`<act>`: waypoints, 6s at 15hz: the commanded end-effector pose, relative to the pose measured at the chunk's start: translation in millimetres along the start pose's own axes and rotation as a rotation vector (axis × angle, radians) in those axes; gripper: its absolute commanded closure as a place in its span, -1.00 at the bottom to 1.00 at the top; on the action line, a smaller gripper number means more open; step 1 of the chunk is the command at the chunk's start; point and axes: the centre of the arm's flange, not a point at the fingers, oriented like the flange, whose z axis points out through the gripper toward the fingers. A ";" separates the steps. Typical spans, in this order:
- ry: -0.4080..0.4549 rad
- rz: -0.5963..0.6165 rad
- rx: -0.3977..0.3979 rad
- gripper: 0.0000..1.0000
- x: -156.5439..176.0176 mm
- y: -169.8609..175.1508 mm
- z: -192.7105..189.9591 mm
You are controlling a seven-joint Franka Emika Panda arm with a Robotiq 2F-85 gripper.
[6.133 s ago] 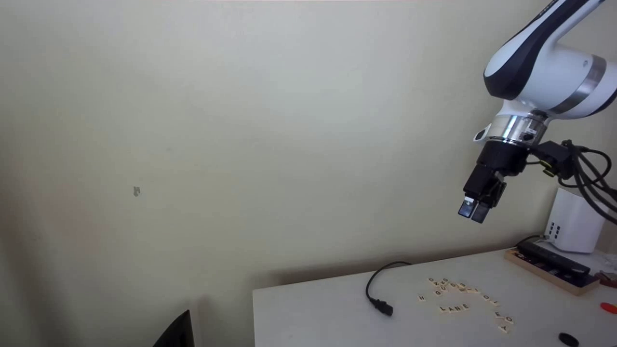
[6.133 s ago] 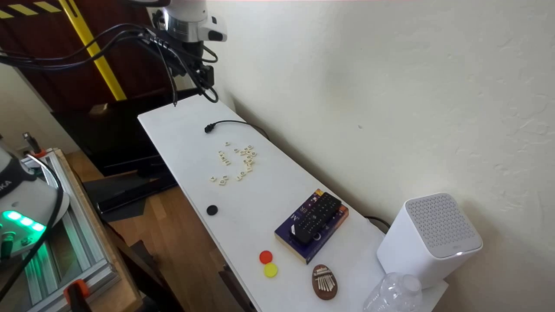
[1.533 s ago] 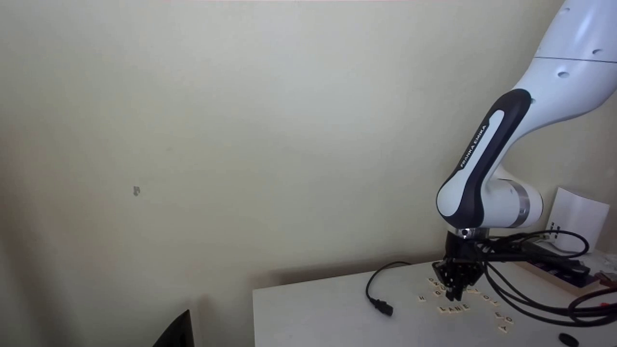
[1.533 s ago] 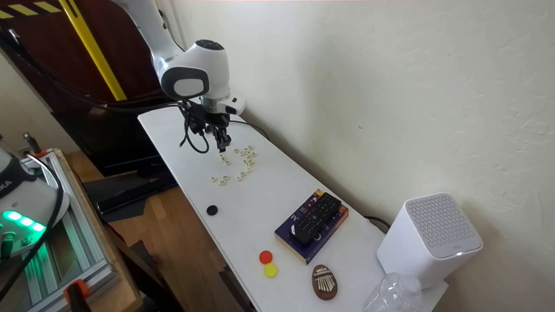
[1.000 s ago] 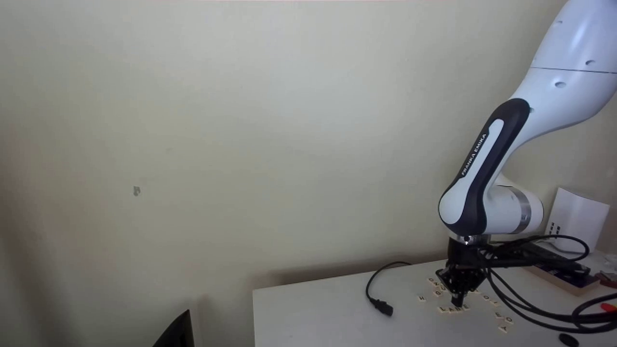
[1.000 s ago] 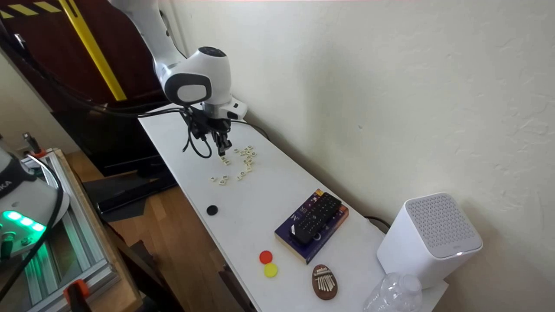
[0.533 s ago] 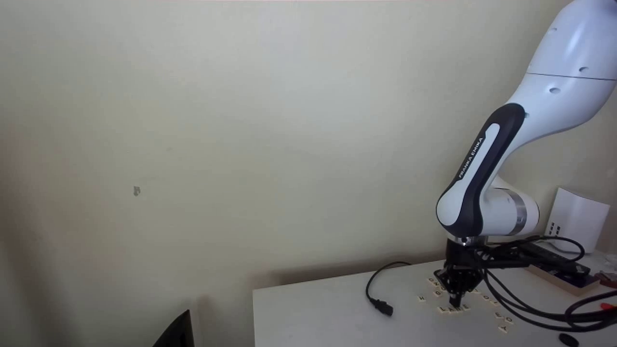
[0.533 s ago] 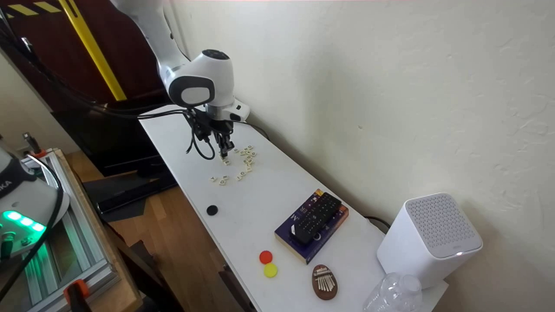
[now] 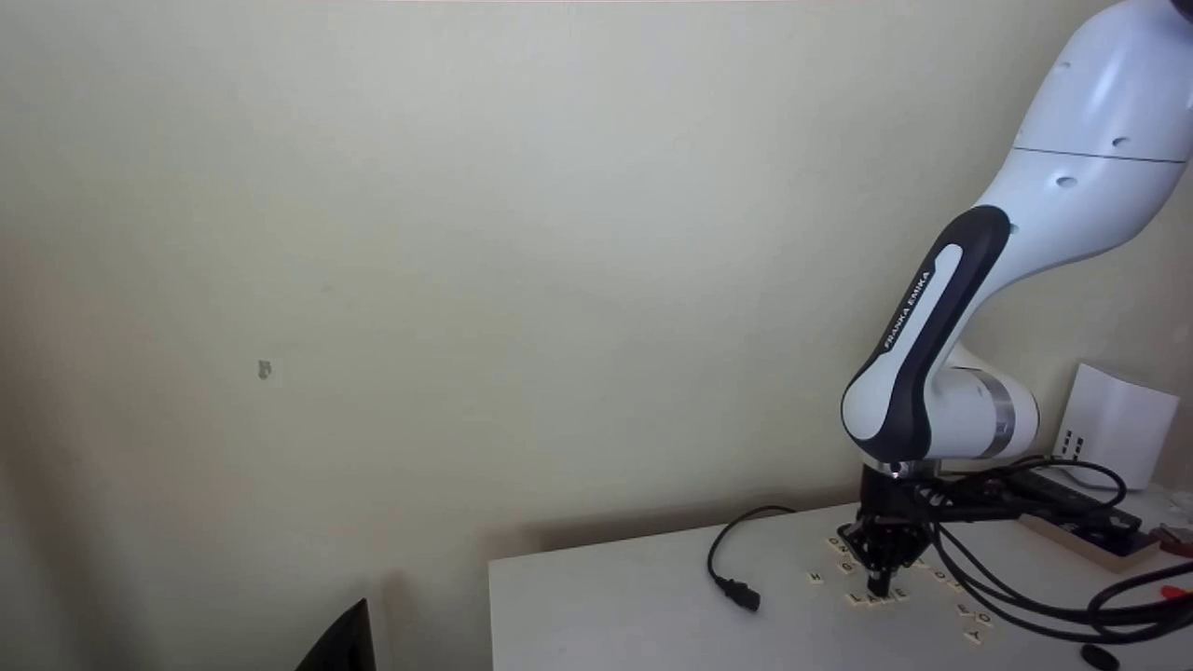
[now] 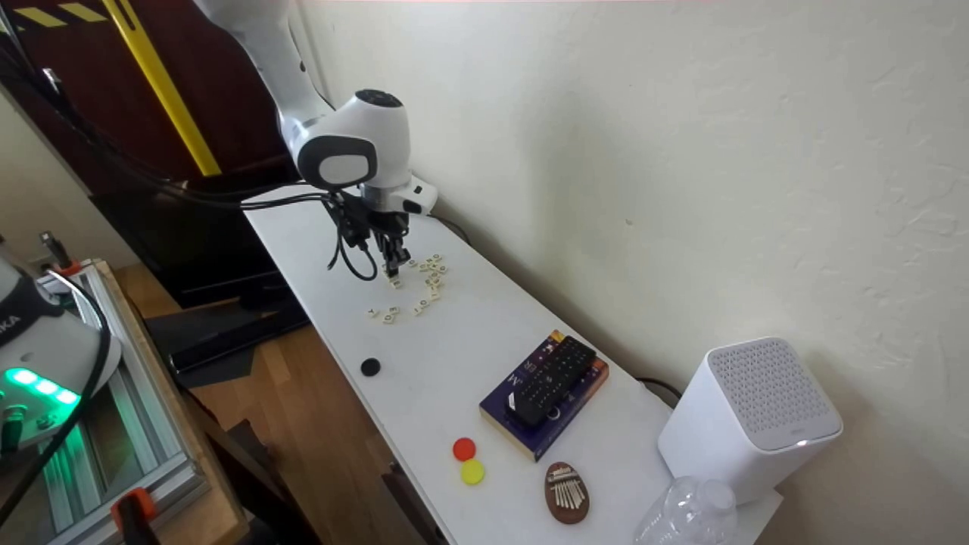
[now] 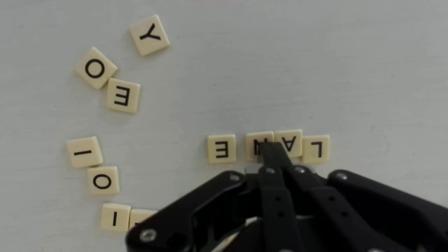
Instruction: Arrange the letter tiles
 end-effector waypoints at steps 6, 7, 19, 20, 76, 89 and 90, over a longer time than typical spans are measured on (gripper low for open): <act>0.081 0.039 0.006 1.00 17.6 3.7 3.4; 0.076 0.036 0.011 1.00 17.3 4.0 1.4; -0.073 -0.032 0.013 1.00 5.3 3.0 -14.9; -0.084 -0.034 0.012 1.00 4.7 4.4 -14.3; -0.170 -0.019 0.043 1.00 12.4 15.5 3.3; -0.153 0.006 0.074 1.00 24.1 16.9 15.6; -0.152 0.006 0.078 1.00 25.4 16.3 16.1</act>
